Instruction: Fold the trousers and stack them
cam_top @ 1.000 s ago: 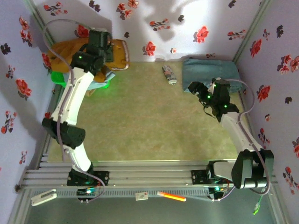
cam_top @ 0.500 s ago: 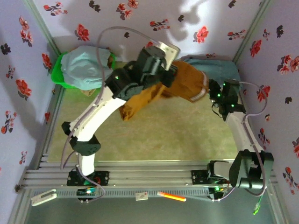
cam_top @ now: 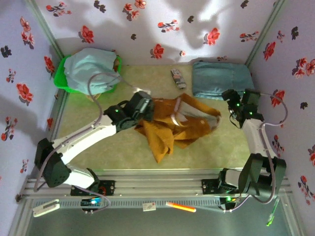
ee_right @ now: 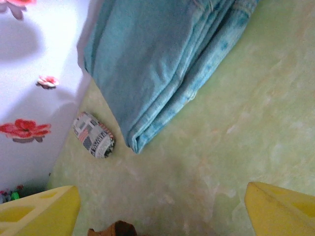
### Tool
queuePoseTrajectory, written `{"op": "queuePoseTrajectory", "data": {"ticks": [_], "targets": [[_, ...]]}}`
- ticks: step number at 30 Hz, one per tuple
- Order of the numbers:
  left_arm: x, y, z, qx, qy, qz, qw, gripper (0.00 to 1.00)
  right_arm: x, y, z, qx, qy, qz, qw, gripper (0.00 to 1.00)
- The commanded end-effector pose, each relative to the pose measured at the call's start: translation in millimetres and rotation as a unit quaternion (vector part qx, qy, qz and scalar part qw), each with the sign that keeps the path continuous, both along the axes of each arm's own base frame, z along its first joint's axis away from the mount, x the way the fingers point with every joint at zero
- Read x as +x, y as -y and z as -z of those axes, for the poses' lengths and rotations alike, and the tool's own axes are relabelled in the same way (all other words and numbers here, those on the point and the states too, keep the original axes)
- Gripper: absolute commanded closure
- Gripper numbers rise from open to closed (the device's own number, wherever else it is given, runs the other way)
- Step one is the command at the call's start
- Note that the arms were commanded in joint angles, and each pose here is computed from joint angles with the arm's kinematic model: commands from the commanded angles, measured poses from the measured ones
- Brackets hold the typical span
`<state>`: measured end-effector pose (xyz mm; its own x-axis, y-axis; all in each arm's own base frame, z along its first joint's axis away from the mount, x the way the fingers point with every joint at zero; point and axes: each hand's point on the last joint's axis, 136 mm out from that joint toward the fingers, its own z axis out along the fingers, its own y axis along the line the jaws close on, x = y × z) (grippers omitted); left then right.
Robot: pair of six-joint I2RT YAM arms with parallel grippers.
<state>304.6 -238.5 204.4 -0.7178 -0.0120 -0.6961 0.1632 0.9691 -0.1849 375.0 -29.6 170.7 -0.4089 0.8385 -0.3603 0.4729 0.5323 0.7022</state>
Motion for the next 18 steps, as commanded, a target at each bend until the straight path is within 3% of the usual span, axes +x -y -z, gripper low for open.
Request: {"op": "queuePoseTrajectory", "data": {"ticks": [1,7,8,9,10,12,14,18], "targets": [[4.6,-69.2,10.1,-0.026,-0.005,-0.146,0.989,1.0,5.3,-11.2,-3.5,0.013,0.01,-0.037,0.999,0.12],[-46.4,-136.2,49.8,0.006,-0.06,-0.215,0.975,1.0,3.3,-26.8,0.6,0.025,0.013,-0.062,0.998,0.11],[-57.0,-145.1,53.9,0.007,-0.068,-0.226,0.972,0.89,3.0,-31.2,1.7,0.024,0.011,-0.068,0.997,0.11],[-66.8,-154.4,57.7,0.009,-0.074,-0.238,0.968,0.6,2.8,-36.5,2.4,0.021,0.009,-0.075,0.997,0.11],[-74.3,-160.5,59.3,0.006,-0.077,-0.246,0.966,0.41,2.7,-42.3,4.8,0.019,0.006,-0.082,0.996,0.11],[-86.3,-165.8,58.1,0.0,-0.083,-0.242,0.967,0.19,2.6,-57.0,7.3,0.015,0.003,-0.101,0.995,0.1],[-86.7,-165.2,47.1,0.004,-0.075,-0.224,0.972,0.01,2.1,-72.1,12.2,0.013,-0.003,-0.122,0.992,0.1],[-59.0,-150.2,0.5,0.029,-0.047,-0.178,0.983,0.01,1.6,-95.1,27.5,0.012,-0.017,-0.151,0.988,0.09]]}}
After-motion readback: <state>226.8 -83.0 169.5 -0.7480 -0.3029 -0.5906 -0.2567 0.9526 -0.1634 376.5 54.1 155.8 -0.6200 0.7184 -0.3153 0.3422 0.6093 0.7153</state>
